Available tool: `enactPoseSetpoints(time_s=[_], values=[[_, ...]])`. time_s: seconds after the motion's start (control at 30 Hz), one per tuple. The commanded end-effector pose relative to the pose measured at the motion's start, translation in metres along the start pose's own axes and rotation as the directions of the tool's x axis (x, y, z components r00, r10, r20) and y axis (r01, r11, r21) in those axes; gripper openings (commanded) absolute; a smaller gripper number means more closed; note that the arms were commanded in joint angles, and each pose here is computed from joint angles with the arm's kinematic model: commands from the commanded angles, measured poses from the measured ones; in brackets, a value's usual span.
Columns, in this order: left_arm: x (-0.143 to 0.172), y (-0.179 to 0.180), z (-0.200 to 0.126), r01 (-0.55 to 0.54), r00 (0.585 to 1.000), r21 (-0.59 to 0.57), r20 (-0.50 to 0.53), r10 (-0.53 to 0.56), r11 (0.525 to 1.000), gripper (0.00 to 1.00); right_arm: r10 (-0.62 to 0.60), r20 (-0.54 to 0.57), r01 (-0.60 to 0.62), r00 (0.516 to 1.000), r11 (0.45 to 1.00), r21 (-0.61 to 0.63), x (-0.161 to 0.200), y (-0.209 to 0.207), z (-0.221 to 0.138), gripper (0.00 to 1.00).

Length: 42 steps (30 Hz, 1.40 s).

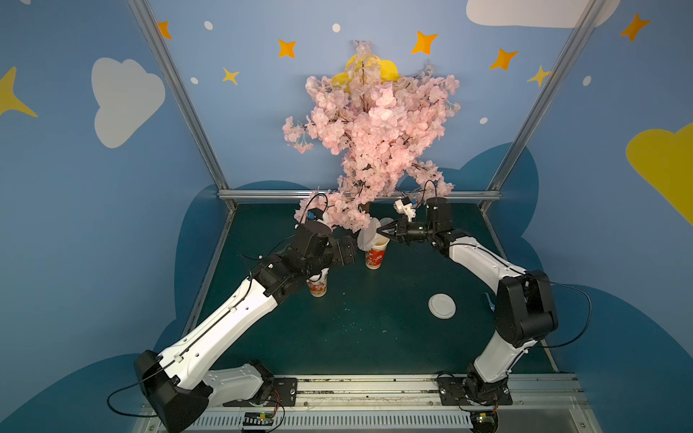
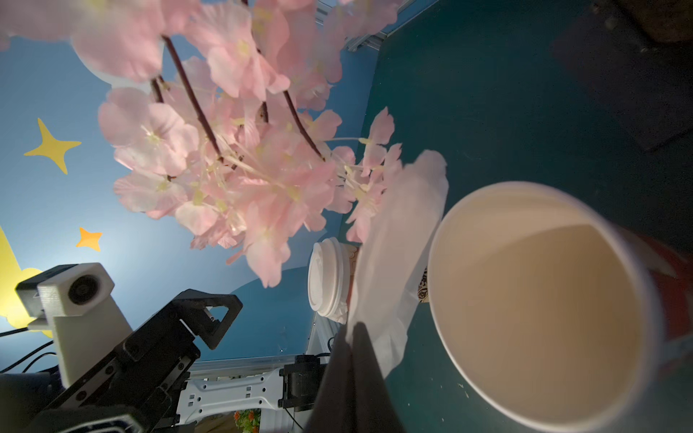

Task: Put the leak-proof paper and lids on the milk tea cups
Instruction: Place the leak-proof paper at the cup.

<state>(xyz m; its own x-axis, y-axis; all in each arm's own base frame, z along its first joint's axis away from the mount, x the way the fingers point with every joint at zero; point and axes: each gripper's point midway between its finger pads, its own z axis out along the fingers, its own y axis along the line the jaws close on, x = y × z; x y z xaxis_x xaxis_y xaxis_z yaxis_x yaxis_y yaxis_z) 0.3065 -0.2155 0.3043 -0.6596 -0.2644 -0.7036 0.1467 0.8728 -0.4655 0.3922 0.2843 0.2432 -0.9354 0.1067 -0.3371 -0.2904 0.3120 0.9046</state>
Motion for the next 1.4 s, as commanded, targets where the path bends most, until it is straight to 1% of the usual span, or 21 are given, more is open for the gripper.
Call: enactPoseSetpoints(time_s=[0.0, 0.2, 0.63, 0.83, 1.37], values=[[0.003, 0.009, -0.003, -0.010, 1.000, -0.025, -0.002, 0.010, 1.000, 1.00, -0.019, 0.014, 0.019, 1.000, 1.000, -0.005, -0.010, -0.002, -0.007, 0.00], [0.005, 0.008, 0.000, -0.007, 1.000, -0.018, -0.010, 0.007, 1.000, 1.00, 0.001, 0.033, -0.002, 0.999, 1.000, 0.024, -0.014, -0.019, -0.020, 0.00], [0.009, 0.008, 0.001, 0.007, 1.000, -0.012, -0.017, -0.007, 1.000, 1.00, 0.072, 0.021, -0.073, 0.997, 0.996, 0.057, 0.001, -0.047, -0.021, 0.00], [0.011, 0.009, 0.002, 0.011, 1.000, -0.009, -0.023, -0.012, 1.000, 1.00, 0.104, 0.038, -0.107, 0.994, 0.990, 0.094, -0.001, -0.062, -0.024, 0.00], [0.013, 0.008, 0.003, 0.020, 0.999, -0.002, -0.027, -0.020, 1.000, 1.00, 0.126, 0.036, -0.129, 0.991, 0.985, 0.112, -0.001, -0.073, -0.026, 0.00]])
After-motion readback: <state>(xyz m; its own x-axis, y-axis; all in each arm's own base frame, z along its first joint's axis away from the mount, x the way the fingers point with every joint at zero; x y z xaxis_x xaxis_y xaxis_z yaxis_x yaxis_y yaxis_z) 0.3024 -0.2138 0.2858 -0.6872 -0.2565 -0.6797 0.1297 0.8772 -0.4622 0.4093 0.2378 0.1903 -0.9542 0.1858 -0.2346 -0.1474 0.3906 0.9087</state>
